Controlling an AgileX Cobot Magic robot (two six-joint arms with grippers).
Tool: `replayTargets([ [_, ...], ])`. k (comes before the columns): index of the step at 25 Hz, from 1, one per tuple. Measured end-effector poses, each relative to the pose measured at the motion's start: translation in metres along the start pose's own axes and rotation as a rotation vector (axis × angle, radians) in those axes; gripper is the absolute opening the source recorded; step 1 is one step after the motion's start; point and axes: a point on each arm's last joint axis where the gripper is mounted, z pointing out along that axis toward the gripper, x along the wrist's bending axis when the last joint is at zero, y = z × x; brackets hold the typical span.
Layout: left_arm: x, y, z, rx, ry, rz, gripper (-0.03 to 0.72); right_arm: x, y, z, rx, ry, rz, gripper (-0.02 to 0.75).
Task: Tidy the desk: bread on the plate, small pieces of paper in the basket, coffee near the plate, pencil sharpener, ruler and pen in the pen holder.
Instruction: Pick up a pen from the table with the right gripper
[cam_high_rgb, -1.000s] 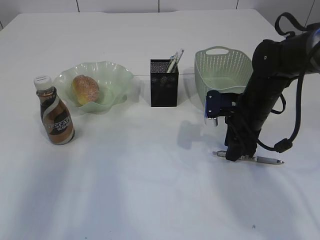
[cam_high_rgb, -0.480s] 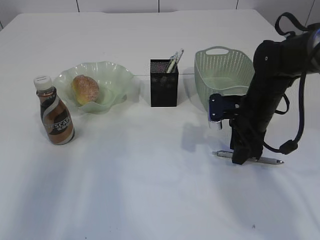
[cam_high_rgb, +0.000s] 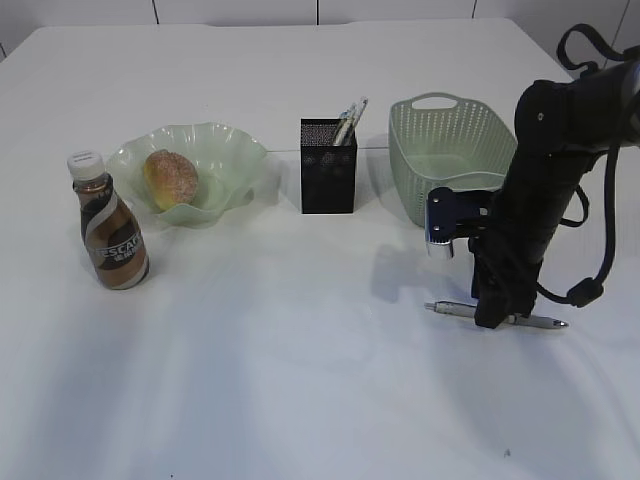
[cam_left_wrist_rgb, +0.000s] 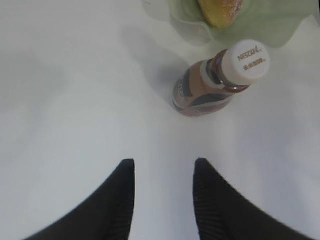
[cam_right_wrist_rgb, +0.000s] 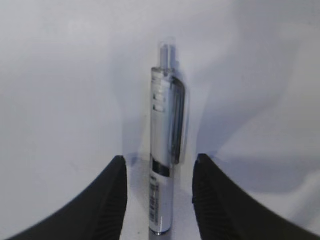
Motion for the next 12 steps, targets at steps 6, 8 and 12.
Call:
replayTargets([
  [6,0.0000,0.0000,0.0000,0.000,0.000,0.000,0.275,0.0000,0.0000,0.0000,0.000,0.000,0.002,0.354],
  [8,0.0000,0.0000,0.0000,0.000,0.000,0.000,0.275,0.0000,0.0000,0.0000,0.000,0.000,0.002,0.354],
  [12,0.0000,0.0000,0.0000,0.000,0.000,0.000,0.275,0.0002,-0.0001,0.0000,0.001,0.002,0.002,0.354],
])
